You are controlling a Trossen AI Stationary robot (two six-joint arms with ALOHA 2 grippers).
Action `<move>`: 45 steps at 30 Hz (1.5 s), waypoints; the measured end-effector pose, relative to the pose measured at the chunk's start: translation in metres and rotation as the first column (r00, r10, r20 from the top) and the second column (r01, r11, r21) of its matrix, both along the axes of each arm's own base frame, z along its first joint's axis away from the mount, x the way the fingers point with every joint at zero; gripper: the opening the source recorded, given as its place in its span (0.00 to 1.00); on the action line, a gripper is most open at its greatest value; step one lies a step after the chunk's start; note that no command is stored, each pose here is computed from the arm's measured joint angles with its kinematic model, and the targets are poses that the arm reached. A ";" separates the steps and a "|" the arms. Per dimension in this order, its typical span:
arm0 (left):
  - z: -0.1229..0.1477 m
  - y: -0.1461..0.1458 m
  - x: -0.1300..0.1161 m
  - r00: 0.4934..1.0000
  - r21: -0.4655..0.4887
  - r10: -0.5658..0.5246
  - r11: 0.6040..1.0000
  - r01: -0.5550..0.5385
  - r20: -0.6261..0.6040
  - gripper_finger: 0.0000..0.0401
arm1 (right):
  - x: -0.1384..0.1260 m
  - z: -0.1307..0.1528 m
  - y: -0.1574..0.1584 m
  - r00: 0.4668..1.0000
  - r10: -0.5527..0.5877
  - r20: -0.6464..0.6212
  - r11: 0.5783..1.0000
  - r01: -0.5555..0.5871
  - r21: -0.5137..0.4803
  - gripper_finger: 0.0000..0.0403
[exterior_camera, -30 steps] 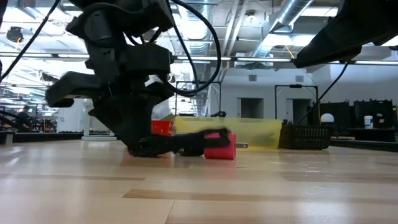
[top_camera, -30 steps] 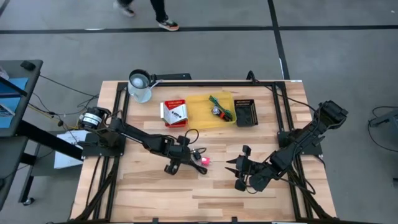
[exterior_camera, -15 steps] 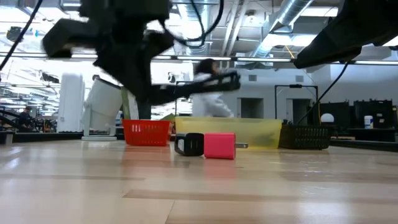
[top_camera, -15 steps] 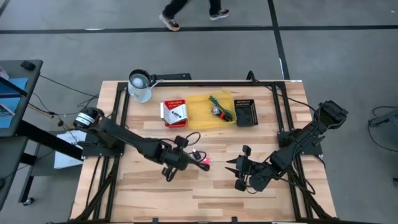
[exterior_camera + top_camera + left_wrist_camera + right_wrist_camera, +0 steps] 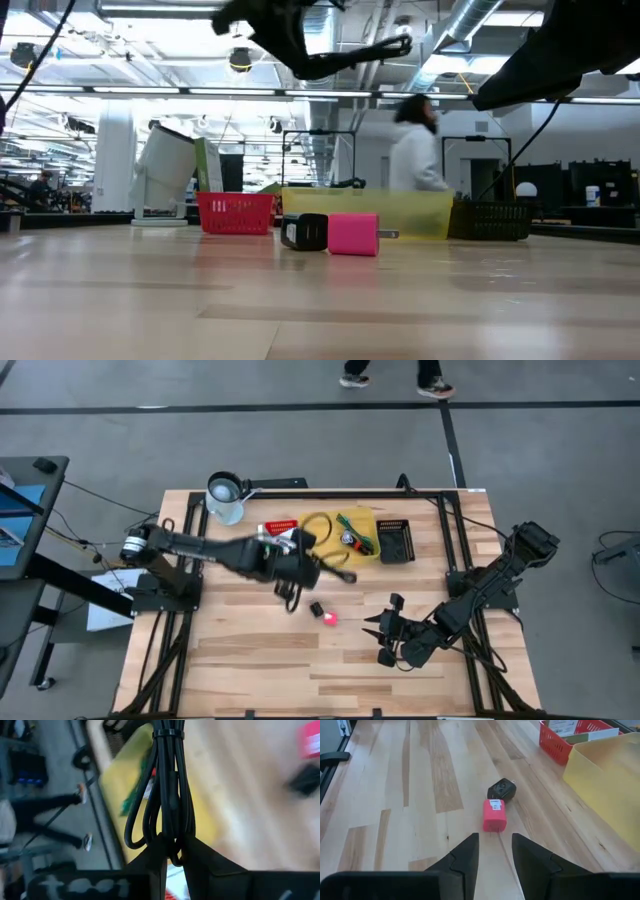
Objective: Pick and place items into bin
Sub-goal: Put the black charger cable into the yellow bin, then put the pink charger adapter into the black bin
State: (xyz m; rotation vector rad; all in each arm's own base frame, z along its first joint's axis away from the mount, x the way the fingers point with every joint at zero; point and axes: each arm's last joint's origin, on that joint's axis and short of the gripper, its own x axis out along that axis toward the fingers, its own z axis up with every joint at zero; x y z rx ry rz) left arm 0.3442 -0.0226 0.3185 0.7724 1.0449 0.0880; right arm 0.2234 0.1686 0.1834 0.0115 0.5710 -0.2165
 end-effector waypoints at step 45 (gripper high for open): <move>-0.060 0.130 0.024 0.928 0.254 0.285 0.941 -0.223 -0.239 0.33 | 0.001 -0.003 -0.006 0.997 -0.069 -0.013 0.996 0.070 0.057 0.28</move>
